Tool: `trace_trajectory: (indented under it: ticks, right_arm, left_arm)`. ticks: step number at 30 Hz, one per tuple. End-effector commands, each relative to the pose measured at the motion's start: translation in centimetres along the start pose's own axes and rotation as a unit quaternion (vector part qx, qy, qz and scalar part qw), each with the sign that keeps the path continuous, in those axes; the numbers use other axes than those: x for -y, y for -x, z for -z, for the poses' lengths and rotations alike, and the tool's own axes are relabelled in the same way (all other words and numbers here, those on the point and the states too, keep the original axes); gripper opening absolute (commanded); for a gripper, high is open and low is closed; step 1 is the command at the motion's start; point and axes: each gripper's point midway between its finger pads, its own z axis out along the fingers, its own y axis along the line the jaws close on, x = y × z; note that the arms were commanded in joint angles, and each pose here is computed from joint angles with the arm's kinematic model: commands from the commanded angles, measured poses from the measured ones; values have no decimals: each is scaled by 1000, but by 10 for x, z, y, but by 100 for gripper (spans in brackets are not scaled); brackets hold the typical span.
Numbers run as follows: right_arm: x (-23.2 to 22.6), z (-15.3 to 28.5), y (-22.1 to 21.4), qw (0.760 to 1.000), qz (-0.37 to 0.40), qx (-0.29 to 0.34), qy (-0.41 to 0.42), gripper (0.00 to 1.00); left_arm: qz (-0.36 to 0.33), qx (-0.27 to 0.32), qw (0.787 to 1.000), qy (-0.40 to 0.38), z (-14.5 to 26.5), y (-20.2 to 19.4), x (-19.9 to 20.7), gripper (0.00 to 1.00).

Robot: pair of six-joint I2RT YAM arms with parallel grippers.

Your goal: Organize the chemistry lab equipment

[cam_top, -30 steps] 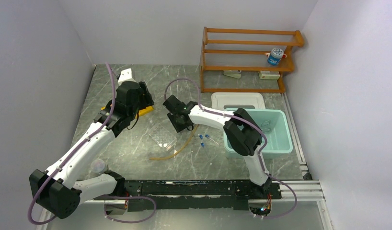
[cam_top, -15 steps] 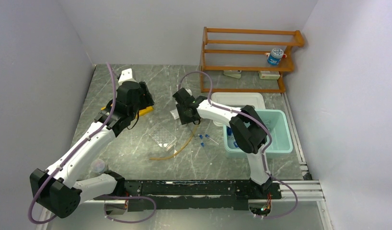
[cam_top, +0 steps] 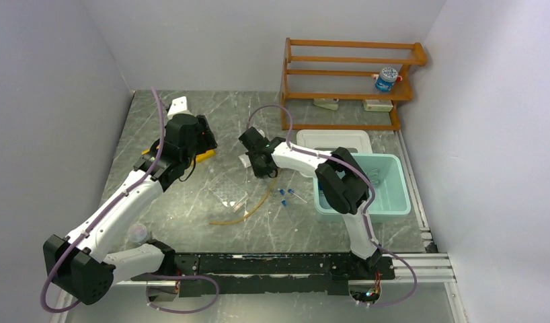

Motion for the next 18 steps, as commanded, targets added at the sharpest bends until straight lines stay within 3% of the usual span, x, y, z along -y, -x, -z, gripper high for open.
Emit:
trace_trajectory:
  ticks: [1, 5, 11, 18]
  right_arm:
    - [8, -5, 8, 1000, -4, 10, -29, 4]
    - [3, 21, 33, 998, -20, 56, -11, 0]
    - [6, 99, 86, 982, -84, 166, 23, 0]
    - [87, 174, 101, 934, -254, 247, -32, 0]
  left_arm:
    - [5, 1, 1000, -9, -3, 1, 4, 68]
    - [4, 2, 1000, -13, -2, 3, 5, 68]
    - [3, -1, 1000, -26, -1, 2, 10, 68]
    - [-1, -10, 999, -42, 0, -5, 13, 68]
